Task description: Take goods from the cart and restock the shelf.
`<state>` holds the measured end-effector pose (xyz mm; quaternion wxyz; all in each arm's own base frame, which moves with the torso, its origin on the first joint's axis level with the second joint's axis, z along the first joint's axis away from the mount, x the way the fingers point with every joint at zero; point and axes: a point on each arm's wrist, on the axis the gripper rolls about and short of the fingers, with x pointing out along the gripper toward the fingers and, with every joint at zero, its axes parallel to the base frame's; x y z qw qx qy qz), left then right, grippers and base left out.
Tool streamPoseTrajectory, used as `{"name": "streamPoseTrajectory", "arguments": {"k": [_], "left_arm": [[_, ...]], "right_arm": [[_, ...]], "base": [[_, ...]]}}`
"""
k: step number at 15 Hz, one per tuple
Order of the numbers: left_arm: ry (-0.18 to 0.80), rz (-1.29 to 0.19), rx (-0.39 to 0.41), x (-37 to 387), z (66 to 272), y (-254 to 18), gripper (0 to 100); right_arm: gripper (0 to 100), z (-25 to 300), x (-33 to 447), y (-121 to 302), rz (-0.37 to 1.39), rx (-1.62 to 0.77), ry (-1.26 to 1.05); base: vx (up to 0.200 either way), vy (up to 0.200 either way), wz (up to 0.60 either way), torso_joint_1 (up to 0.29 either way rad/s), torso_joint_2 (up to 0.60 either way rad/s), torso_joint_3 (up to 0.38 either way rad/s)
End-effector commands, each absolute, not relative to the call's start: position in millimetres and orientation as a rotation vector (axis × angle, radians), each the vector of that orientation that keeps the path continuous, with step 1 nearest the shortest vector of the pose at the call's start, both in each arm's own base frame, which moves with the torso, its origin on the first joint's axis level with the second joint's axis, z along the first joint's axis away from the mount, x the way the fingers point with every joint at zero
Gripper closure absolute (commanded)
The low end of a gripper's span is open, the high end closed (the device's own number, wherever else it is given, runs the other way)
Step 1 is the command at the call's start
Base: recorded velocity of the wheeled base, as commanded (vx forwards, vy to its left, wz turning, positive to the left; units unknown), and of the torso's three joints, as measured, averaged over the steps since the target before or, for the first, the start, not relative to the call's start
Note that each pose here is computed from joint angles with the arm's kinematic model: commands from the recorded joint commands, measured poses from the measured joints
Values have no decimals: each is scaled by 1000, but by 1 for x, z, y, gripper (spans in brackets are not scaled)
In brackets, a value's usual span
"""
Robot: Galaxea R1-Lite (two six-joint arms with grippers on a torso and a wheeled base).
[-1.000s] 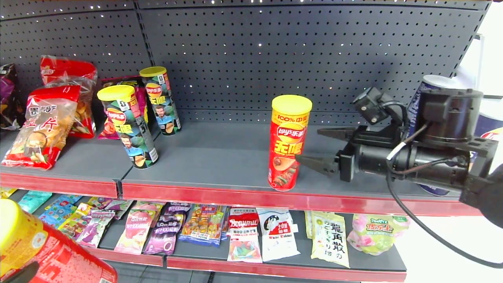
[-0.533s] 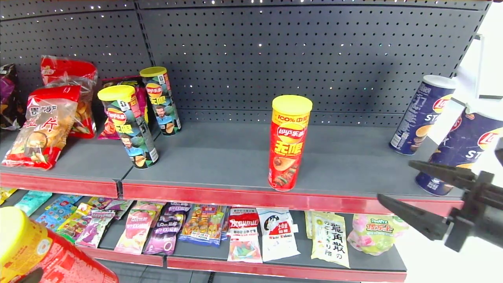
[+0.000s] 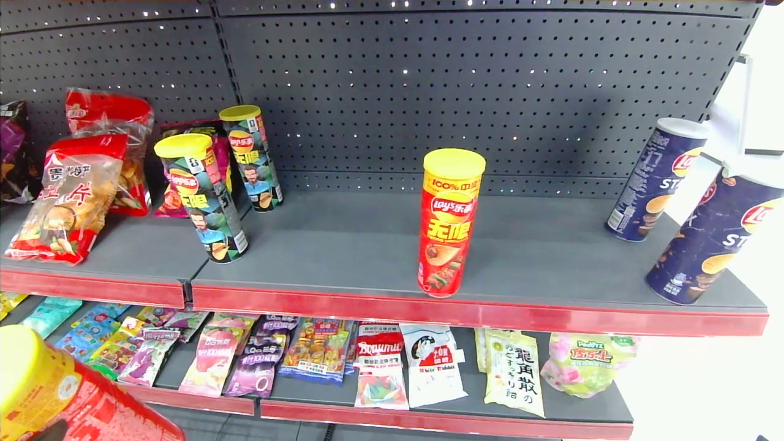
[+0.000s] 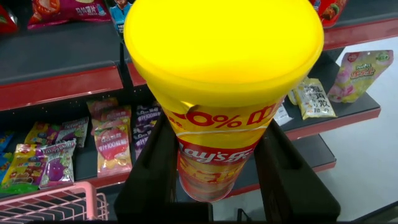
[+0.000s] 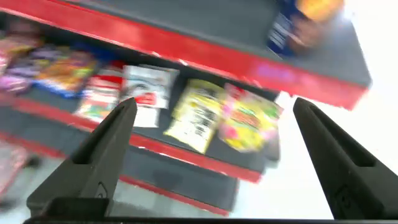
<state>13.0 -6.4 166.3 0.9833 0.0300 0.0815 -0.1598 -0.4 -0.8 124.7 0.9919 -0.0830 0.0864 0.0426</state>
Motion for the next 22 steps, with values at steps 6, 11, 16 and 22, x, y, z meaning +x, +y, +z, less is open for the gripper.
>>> {"name": "streamPoseTrajectory", "arguments": {"k": [6,11,16,22], "left_arm": [[152,-323,61,10,165,-6,100],[132,-322,61,5,161,-6,100],[132,-321,62,6,162,-6,100],[152,-320,60,12,169,-6,100]], "right_arm": [[0,84,-26,1,60,-66,0],[0,81,-23,0,19,-39,-46],[0,76,-23,1,37,-15,3],[0,76,-23,1,34,-14,3]], "base": [[0,0,0,0,0,0],[0,0,0,0,0,0],[0,0,0,0,0,0],[0,0,-400,2,1,2]]}}
